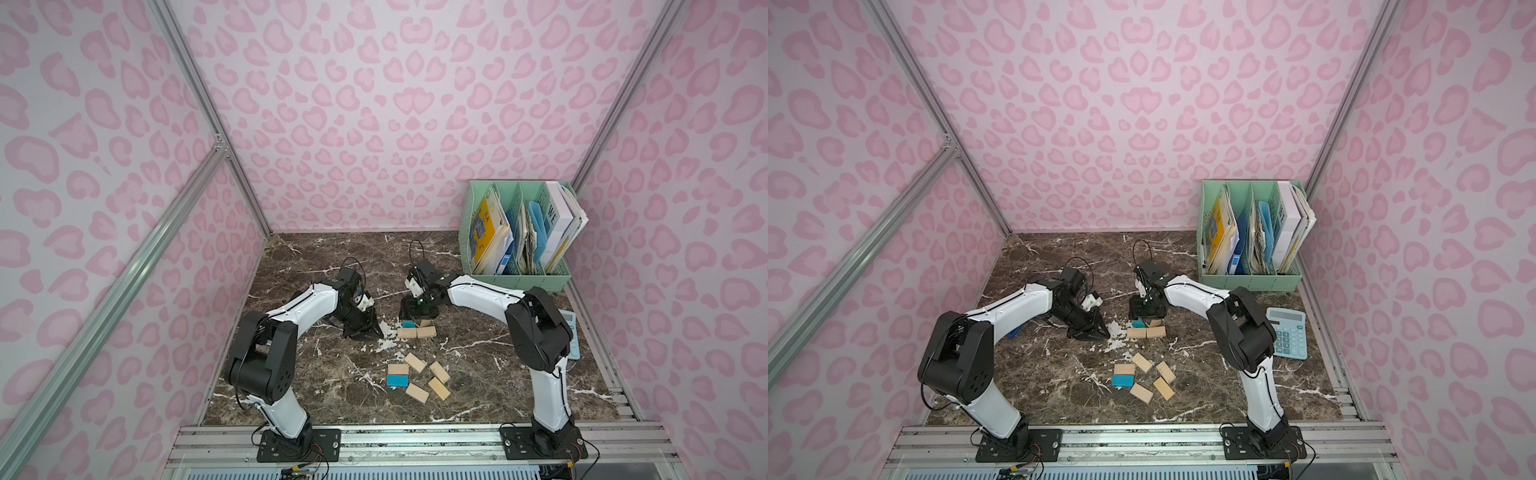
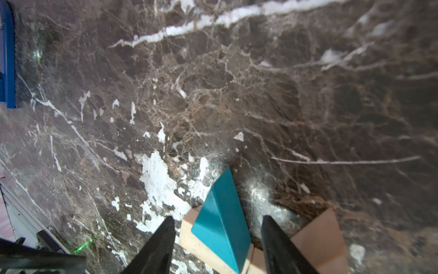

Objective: Assemble a carrot with building blocks
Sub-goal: Adjust the building block at the center of the board.

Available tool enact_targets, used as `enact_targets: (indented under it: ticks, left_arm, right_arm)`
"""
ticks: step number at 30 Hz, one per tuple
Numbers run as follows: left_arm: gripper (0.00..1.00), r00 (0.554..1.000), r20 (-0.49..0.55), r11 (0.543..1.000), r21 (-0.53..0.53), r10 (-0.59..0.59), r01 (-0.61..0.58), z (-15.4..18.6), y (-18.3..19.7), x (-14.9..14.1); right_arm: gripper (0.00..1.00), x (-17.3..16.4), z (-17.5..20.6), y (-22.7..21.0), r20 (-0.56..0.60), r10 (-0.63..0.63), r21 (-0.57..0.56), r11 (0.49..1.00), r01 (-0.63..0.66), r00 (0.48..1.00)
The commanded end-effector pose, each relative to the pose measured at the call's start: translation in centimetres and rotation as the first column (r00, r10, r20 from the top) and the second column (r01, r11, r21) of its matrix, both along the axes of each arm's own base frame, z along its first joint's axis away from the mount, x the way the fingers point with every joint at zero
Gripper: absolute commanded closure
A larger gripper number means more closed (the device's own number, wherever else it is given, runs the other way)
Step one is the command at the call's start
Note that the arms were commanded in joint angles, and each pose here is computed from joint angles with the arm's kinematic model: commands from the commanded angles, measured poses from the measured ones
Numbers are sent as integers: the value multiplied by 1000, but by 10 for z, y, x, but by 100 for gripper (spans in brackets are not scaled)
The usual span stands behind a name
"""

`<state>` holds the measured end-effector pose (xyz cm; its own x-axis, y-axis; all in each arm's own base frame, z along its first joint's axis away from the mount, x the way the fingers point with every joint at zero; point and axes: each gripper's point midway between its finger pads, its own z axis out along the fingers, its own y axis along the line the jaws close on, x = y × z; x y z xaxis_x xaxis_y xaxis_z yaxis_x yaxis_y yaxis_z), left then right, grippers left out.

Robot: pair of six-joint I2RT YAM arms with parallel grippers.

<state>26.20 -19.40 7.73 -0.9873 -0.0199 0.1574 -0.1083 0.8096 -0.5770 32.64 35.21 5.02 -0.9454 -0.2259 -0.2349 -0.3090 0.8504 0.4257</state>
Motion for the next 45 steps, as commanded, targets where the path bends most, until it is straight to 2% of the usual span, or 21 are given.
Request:
enact_targets:
  ticks: [1, 16, 33, 40, 45]
  left_arm:
    - [73, 1000, -7, 1000, -5, -6, 5, 0, 0, -2]
    - [73, 1000, -12, 1000, -7, -7, 7, 0, -1, -2]
    - [73, 1000, -15, 1000, -8, -11, 11, -2, -2, 0]
    - [73, 1000, -16, 1000, -9, -13, 13, -1, -2, 1]
    - [73, 1000, -14, 1000, -7, -15, 15, -1, -2, 1]
  right_arm:
    - [40, 9, 15, 8, 39, 0, 45, 999, -1, 999]
    - [39, 31, 11, -16, 46, -45, 15, 999, 45, 998]
    - [39, 23, 3, -31, 28, -59, -27, 998, 60, 998]
    - [39, 28, 13, -29, 51, -61, -4, 998, 61, 997]
    - [38, 35, 46, -29, 123, -76, 28, 997, 73, 989]
